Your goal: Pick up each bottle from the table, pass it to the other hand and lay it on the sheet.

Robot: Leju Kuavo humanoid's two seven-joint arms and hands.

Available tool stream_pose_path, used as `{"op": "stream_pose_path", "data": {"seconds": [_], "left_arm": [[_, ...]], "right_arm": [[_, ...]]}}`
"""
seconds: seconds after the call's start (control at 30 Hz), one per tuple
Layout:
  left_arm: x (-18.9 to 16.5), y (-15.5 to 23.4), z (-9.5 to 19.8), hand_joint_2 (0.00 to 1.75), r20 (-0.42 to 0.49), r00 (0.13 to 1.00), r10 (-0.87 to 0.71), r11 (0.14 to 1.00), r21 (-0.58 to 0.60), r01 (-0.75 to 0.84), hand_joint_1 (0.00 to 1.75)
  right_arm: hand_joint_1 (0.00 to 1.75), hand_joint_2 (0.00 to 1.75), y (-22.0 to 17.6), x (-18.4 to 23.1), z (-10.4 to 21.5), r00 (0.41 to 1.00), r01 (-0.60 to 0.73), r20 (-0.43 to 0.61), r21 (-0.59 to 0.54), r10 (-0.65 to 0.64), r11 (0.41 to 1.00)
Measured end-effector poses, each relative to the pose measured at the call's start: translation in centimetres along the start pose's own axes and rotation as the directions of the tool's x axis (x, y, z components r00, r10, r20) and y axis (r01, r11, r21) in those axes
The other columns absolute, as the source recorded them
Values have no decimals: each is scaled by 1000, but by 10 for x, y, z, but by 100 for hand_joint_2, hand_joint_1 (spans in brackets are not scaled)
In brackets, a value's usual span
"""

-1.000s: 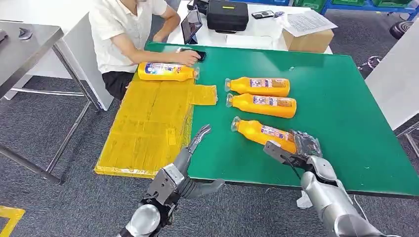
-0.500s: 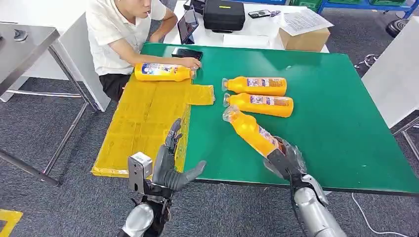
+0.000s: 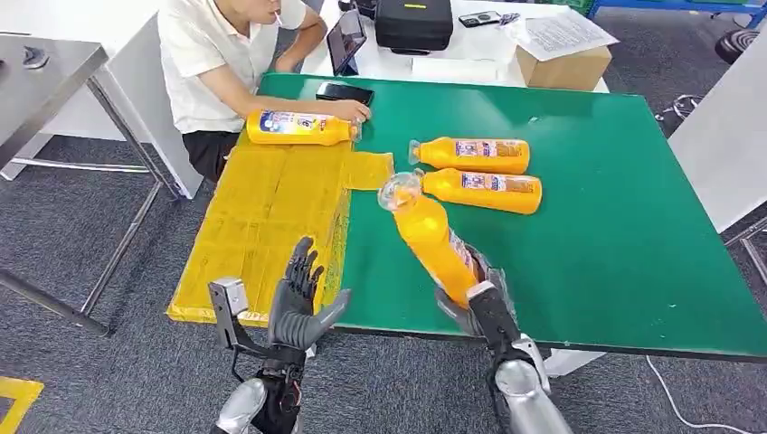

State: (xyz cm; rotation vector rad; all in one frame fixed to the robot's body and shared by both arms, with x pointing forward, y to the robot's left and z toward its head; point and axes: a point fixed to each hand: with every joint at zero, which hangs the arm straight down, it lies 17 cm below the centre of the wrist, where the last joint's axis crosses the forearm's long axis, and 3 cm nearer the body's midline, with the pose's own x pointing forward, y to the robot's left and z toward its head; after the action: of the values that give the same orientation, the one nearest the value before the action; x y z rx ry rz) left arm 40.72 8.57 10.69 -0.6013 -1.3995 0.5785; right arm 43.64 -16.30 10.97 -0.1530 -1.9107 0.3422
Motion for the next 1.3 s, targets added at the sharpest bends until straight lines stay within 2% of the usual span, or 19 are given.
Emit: {"op": "stream_pose_path", "data": {"seconds": [0.3,0.5,0.77,1.17,1.2,1.27,1.3], "left_arm": [[2,-6,0,175,-1,1000,10,1000,-11,-10,0],[2,-30,-3,175,-34,998,47,994,-93,-50,0],[14,-62,-4,175,-4,999,52,977,-207,-51,0],[25,-63,-20,175,36,999,-12,973,-230,20,0],[25,-64,-21,175,34,999,-15,972,-232,22,159],[24,-64,-24,175,31,999,-34,970,-242,41,175],[23,-63,-24,175,32,998,-47,967,-248,53,175]], "right_arm": [[175,175,24,40,-8,995,68,78,7,-69,998],[175,175,86,56,2,989,86,102,186,-106,979],[175,175,164,68,15,985,115,74,395,-156,912],[175,175,189,66,1,992,10,106,478,-69,878],[175,175,190,65,0,992,7,105,481,-66,877],[175,175,191,63,-1,993,2,103,486,-60,874],[175,175,191,63,0,993,0,103,486,-57,874]]}}
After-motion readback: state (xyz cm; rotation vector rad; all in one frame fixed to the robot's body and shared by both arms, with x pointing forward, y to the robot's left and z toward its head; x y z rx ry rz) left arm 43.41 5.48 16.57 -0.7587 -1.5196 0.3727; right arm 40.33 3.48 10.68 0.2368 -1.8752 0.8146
